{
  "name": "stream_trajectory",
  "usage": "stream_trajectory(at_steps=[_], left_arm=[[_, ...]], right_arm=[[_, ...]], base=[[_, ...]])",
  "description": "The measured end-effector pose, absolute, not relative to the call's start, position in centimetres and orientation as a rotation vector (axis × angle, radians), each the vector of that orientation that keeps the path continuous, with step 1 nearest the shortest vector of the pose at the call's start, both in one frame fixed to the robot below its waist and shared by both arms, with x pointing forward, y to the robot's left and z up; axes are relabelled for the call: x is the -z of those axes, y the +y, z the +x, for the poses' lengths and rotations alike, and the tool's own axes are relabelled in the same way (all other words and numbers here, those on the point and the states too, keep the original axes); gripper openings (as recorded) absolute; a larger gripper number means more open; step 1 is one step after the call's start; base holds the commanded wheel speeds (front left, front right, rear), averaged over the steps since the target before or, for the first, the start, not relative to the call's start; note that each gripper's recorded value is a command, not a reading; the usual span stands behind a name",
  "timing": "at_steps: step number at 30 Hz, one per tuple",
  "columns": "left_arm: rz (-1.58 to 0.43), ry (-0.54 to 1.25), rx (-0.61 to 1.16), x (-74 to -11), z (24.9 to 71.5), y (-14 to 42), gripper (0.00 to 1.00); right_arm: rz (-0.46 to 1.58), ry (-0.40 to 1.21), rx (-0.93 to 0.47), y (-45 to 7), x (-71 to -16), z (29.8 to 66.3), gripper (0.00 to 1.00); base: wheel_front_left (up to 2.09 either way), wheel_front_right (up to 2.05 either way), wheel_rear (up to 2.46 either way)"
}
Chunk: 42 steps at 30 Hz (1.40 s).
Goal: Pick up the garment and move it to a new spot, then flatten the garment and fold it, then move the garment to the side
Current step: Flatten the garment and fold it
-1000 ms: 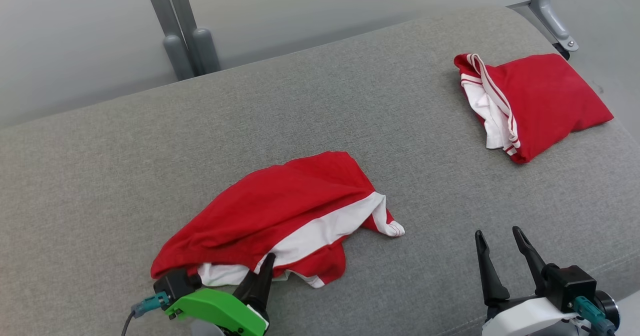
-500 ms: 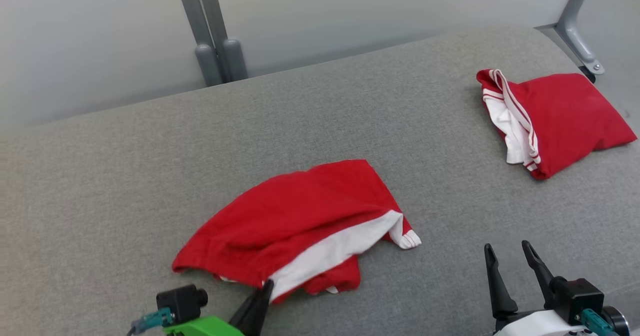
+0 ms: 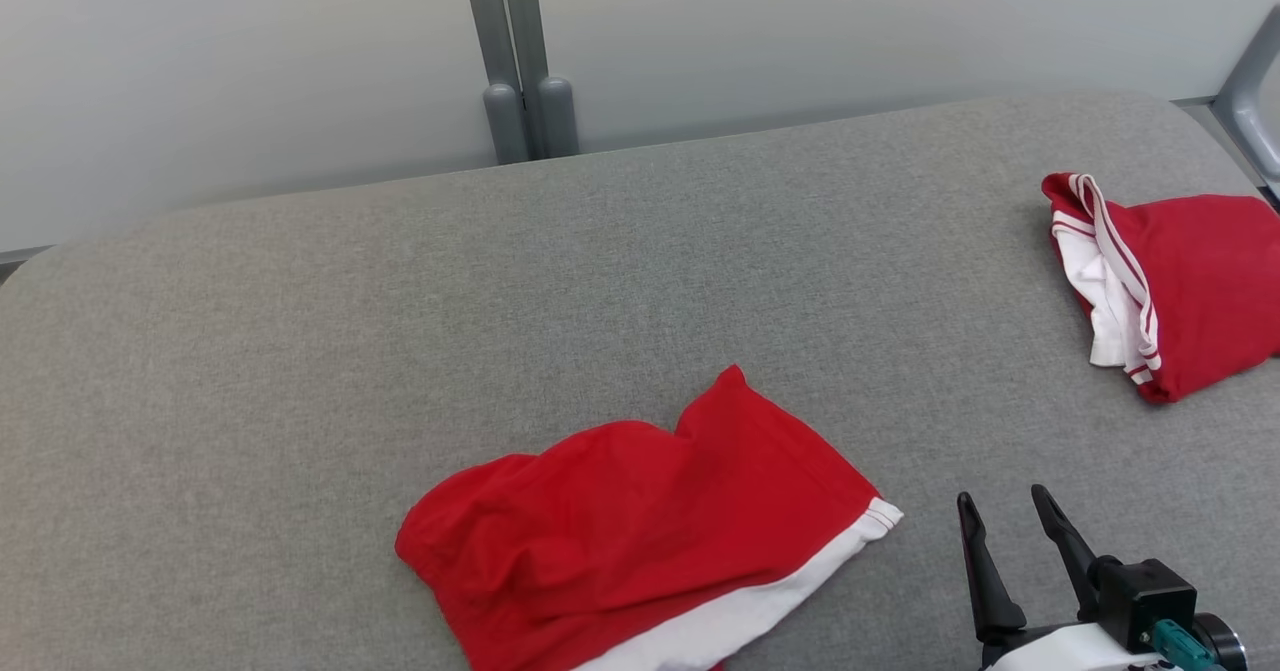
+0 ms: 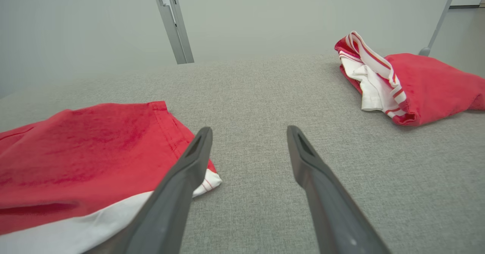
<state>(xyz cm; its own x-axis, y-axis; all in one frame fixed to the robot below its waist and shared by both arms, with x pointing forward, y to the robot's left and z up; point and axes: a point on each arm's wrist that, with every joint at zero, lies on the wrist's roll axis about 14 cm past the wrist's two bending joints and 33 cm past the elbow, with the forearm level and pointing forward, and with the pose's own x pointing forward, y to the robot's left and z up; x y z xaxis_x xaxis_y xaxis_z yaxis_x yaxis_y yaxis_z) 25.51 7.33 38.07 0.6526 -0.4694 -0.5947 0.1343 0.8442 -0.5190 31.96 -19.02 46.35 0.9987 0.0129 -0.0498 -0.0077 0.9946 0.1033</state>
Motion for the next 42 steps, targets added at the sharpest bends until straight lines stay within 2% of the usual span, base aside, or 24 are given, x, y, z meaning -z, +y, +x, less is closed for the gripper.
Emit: stream_trajectory(at_steps=[6,12,16,23,42], left_arm=[[-0.459,0.691,0.283,-38.9,27.4,8.6,1.00],[-0.358,0.398,0.105,-42.7,31.2,13.5,1.00],[-0.250,0.225,0.076,-45.1,32.4,15.1,1.00],[-0.170,0.036,0.057,-48.6,33.4,15.8,1.00],[-0.077,-0.031,0.044,-49.0,32.2,17.7,1.00]], right_arm=[[0.100,0.048,-0.013,-19.0,-46.4,32.0,1.00],[0.070,0.008,0.003,-19.8,-47.7,32.1,1.00],[0.041,-0.034,0.017,-20.4,-49.0,32.3,1.00],[-0.013,-0.094,0.041,-21.6,-51.0,32.4,1.00],[-0.039,-0.088,0.005,-20.5,-50.8,32.0,1.00]], base=[[0.00,0.00,0.00],[0.00,0.00,0.00],[0.00,0.00,0.00],[0.00,0.00,0.00],[0.00,0.00,0.00]])
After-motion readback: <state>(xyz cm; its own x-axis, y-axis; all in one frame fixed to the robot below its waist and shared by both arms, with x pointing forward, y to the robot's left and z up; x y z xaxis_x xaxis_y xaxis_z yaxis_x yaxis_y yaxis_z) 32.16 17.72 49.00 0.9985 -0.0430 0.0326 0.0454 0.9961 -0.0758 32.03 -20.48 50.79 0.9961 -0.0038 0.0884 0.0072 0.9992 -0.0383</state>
